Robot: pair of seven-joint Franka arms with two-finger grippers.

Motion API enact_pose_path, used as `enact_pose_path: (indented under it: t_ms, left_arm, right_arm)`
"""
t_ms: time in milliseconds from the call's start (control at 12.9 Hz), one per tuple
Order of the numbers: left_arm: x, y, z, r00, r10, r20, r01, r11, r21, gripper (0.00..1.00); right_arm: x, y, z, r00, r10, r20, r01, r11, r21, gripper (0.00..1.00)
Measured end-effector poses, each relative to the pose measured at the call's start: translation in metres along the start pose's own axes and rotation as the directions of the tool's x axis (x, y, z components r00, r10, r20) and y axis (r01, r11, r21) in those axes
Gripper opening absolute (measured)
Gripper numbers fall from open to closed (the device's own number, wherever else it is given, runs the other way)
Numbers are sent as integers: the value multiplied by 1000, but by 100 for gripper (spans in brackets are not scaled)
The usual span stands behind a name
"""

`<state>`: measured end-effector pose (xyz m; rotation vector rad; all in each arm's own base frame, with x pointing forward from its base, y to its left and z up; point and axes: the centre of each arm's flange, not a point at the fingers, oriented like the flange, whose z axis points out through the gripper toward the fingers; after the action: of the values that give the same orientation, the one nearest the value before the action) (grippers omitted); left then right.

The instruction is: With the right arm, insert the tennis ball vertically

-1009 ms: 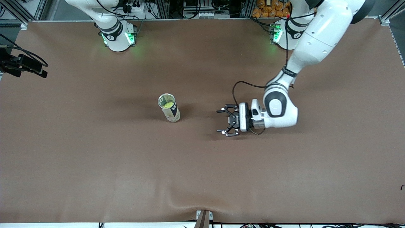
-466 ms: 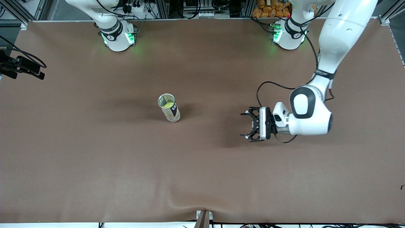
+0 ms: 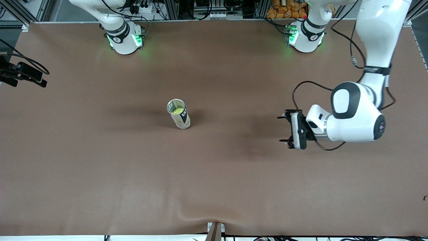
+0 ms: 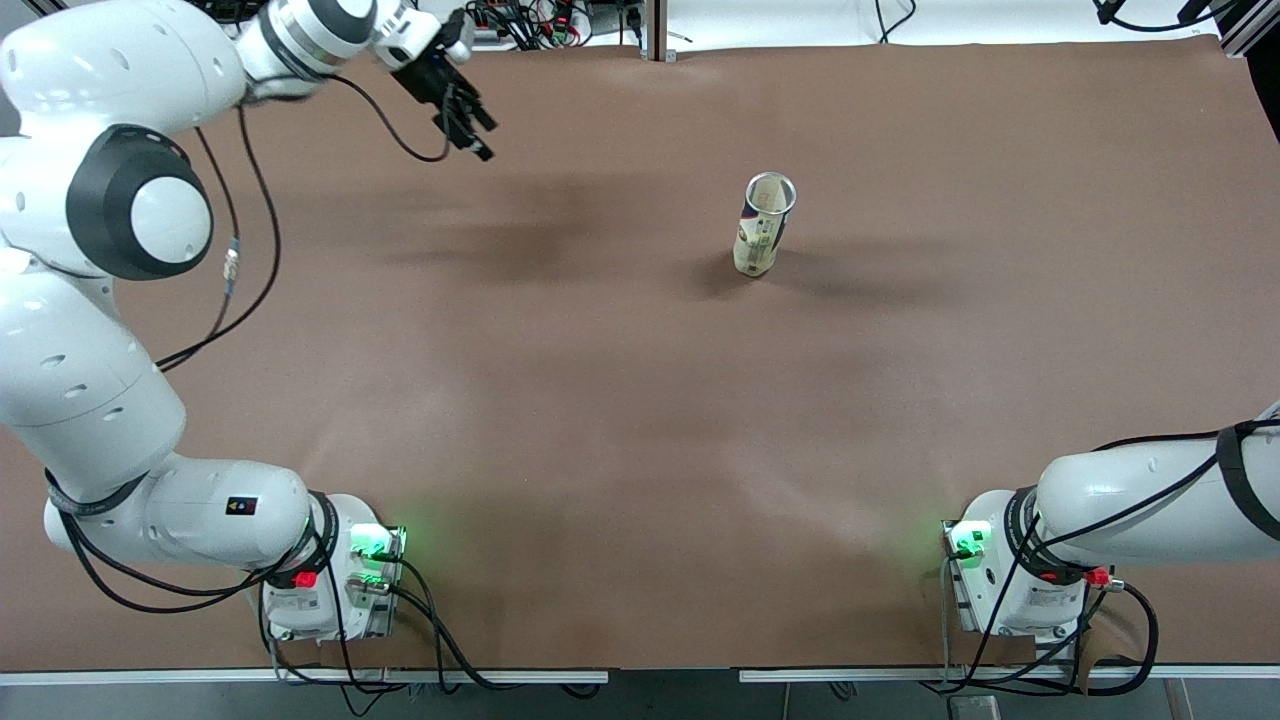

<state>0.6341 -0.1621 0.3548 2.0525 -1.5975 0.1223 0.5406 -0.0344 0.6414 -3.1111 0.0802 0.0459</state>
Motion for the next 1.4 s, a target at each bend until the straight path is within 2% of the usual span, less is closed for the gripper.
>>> enact_pose_path:
  t_ms: [233, 388, 466, 698, 776, 1009, 1164, 1241, 1319, 1397]
  left_arm:
    - [1, 15, -57, 976, -144, 161, 137, 989, 53, 100]
    - [5, 31, -99, 935, -277, 221, 259, 960, 104, 100]
    - [4, 38, -118, 904, -359, 231, 336, 932, 133, 100]
    - [-13, 57, -162, 783, -584, 215, 552, 811, 194, 100]
    - [-19, 63, -172, 730, -652, 203, 618, 757, 211, 100]
    - [-21, 87, -195, 508, -850, 139, 808, 526, 267, 100]
    - [-15, 108, -211, 387, -917, 97, 857, 397, 328, 100]
    - [-14, 121, -222, 347, -934, 78, 865, 351, 357, 100]
    - [-12, 134, -234, 327, -944, 54, 871, 323, 371, 100]
    - [-12, 147, -248, 325, -945, 28, 872, 311, 379, 100]
  right_arm:
    - [0, -1, 1, 1000, -1, 8, 1, 1000, 0, 100]
    - [0, 1, 1, 1000, 1, 8, -1, 1000, -3, 100]
    - [0, 2, 1, 1000, 3, 8, -3, 1000, -3, 100]
    - [0, 2, 1, 1000, 2, 3, -2, 1000, -3, 100]
    - [1, 1, -1, 1000, 1, -3, -1, 1000, -3, 100]
    - [0, -15, -12, 999, -28, -27, 28, 1000, -5, 100]
    - [0, -19, -8, 999, -35, -15, 35, 999, -5, 100]
    - [1, -19, -7, 999, -35, -12, 35, 999, -5, 100]
    - [2, -19, -6, 999, -36, -11, 36, 999, -5, 100]
    - [2, -20, -7, 999, -38, -14, 37, 999, -5, 100]
